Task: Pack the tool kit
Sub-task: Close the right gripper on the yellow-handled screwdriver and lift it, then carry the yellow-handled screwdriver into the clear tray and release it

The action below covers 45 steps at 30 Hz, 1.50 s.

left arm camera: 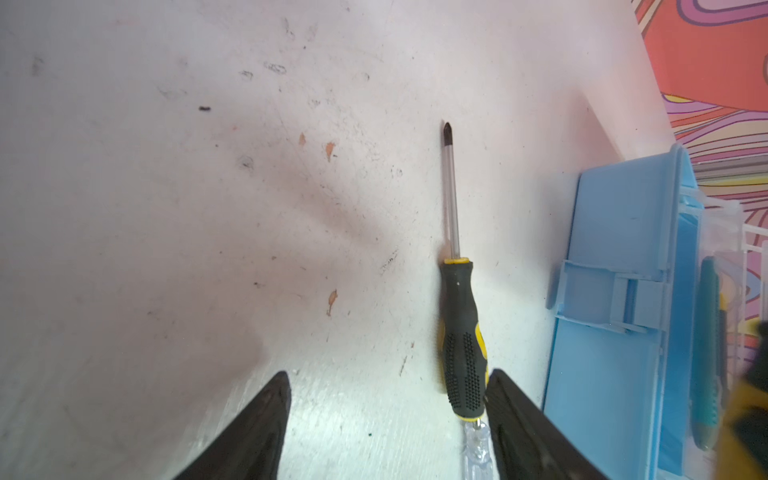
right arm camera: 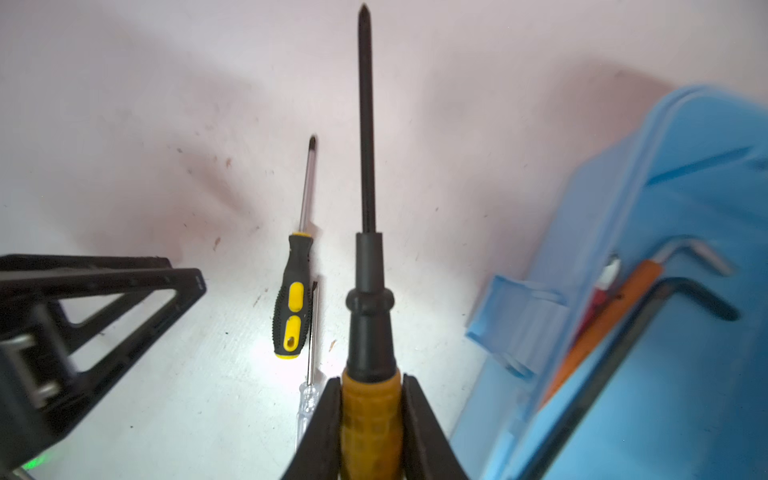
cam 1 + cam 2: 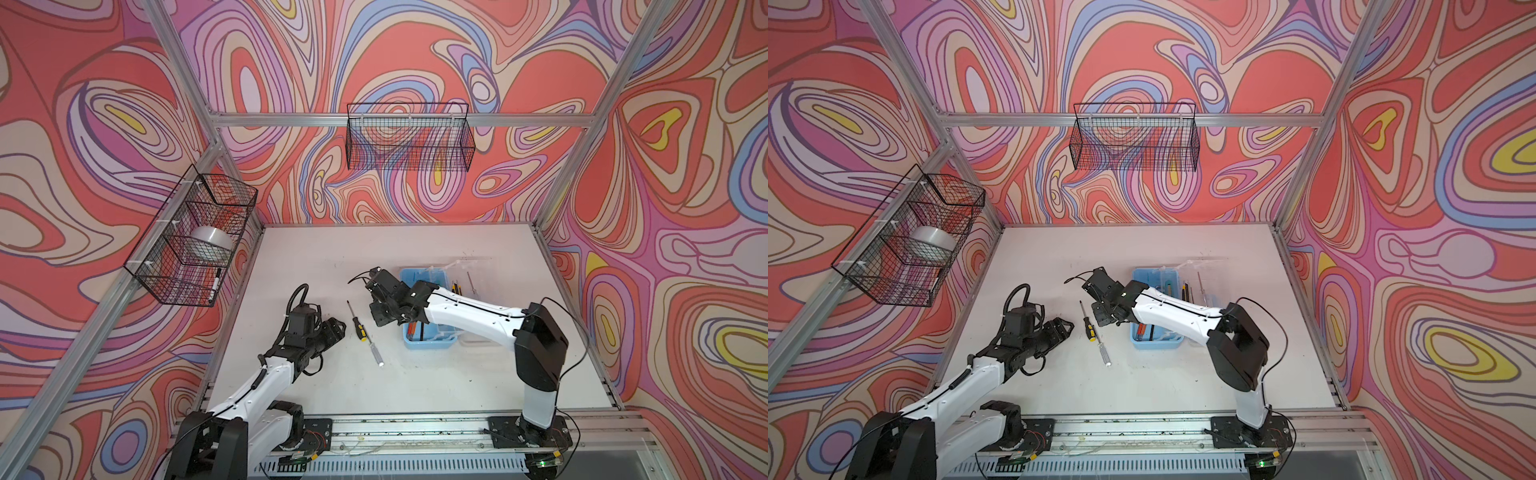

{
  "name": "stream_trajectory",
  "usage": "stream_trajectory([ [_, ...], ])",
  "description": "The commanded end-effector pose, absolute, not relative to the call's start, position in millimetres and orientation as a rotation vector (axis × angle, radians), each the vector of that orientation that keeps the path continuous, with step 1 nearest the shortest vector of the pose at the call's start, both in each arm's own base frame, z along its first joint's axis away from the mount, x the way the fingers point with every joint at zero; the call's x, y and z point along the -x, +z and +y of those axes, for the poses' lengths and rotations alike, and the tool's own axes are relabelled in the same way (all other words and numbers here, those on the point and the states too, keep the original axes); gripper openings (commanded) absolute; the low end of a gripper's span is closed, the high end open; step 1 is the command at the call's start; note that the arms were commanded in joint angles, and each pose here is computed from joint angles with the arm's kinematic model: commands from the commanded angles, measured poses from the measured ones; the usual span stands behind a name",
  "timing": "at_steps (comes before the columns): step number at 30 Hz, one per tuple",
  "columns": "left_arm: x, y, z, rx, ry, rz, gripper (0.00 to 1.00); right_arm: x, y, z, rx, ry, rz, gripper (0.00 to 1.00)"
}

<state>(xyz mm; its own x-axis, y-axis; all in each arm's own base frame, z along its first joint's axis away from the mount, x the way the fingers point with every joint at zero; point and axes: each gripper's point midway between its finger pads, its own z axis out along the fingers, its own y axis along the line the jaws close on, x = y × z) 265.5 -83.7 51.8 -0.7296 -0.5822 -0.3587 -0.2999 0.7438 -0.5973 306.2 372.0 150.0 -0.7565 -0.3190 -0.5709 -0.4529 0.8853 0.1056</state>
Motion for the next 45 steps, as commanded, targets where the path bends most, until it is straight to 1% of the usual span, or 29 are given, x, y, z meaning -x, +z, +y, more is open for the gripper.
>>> stream_trajectory([
  [1,-266,53,-81,0.655,-0.688,2.398,0.74,-320,172,313,0.459,0.128,2.463,0.00],
  [5,-267,53,-83,0.651,-0.701,2.396,0.74,-332,185,236,0.297,-0.001,2.470,0.00],
  [8,-268,52,-84,0.649,-0.707,2.398,0.74,-333,195,185,0.189,-0.088,2.465,0.00],
  [12,-270,51,-85,0.649,-0.713,2.398,0.74,-330,201,133,0.088,-0.215,2.452,0.00],
  [14,-271,49,-86,0.649,-0.715,2.403,0.74,-328,200,117,0.047,-0.219,2.458,0.00],
  [18,-274,49,-88,0.647,-0.724,2.408,0.74,-326,189,103,0.023,-0.252,2.483,0.00],
  [23,-275,51,-89,0.640,-0.733,2.406,0.73,-325,170,102,0.023,-0.252,2.515,0.00],
  [37,-279,59,-93,0.606,-0.750,2.395,0.74,-326,146,115,0.039,-0.174,2.575,0.00],
  [38,-279,61,-94,0.603,-0.756,2.392,0.74,-326,146,115,0.039,-0.175,2.576,0.05],
  [45,-282,69,-95,0.583,-0.761,2.379,0.74,-326,155,114,0.037,-0.176,2.564,0.24],
])
